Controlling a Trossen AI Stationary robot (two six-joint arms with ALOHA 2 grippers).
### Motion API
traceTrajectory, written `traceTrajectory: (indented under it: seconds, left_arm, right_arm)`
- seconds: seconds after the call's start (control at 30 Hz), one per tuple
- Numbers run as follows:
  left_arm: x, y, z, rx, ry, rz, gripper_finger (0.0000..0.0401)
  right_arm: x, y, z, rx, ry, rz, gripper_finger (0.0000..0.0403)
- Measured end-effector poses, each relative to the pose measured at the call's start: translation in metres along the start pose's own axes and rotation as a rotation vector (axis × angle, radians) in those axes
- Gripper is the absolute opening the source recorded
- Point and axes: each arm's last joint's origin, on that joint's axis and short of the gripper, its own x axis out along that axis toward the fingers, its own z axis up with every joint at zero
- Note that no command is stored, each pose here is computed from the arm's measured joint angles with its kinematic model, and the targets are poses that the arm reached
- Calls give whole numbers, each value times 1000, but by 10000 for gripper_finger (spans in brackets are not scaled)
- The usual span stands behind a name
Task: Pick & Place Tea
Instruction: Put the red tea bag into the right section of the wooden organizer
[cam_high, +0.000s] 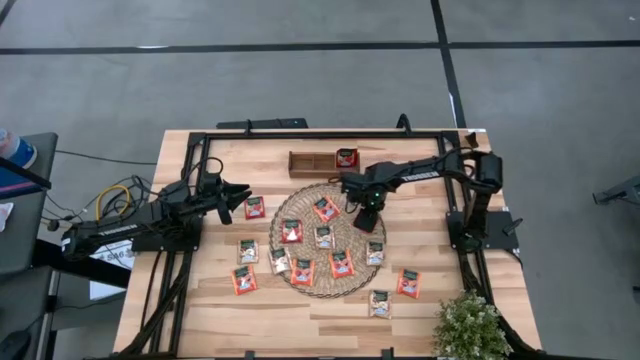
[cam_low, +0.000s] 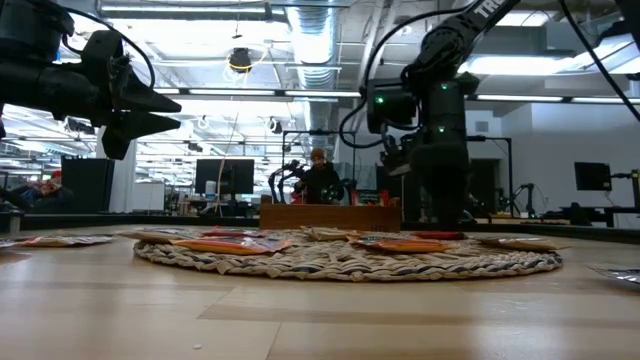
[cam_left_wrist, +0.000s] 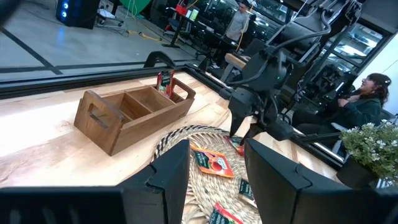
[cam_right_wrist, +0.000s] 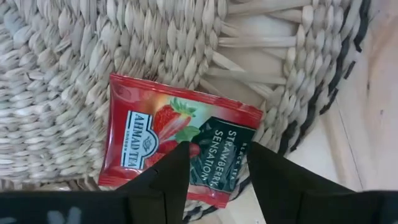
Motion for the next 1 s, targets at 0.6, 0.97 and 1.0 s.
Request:
traceTrajectory:
  seconds: [0.6,0.97,1.0]
  left_arm:
    - [0,0,0,0,0,0,146]
    - [0,0,0,0,0,0,146]
    - [0,0,0,0,0,0,146]
  right_arm:
    - [2,1,2,0,-29,1,62]
    - [-4,1,2,-46,22,-29,5]
    - [-7,2,3,-57,26,-45,6]
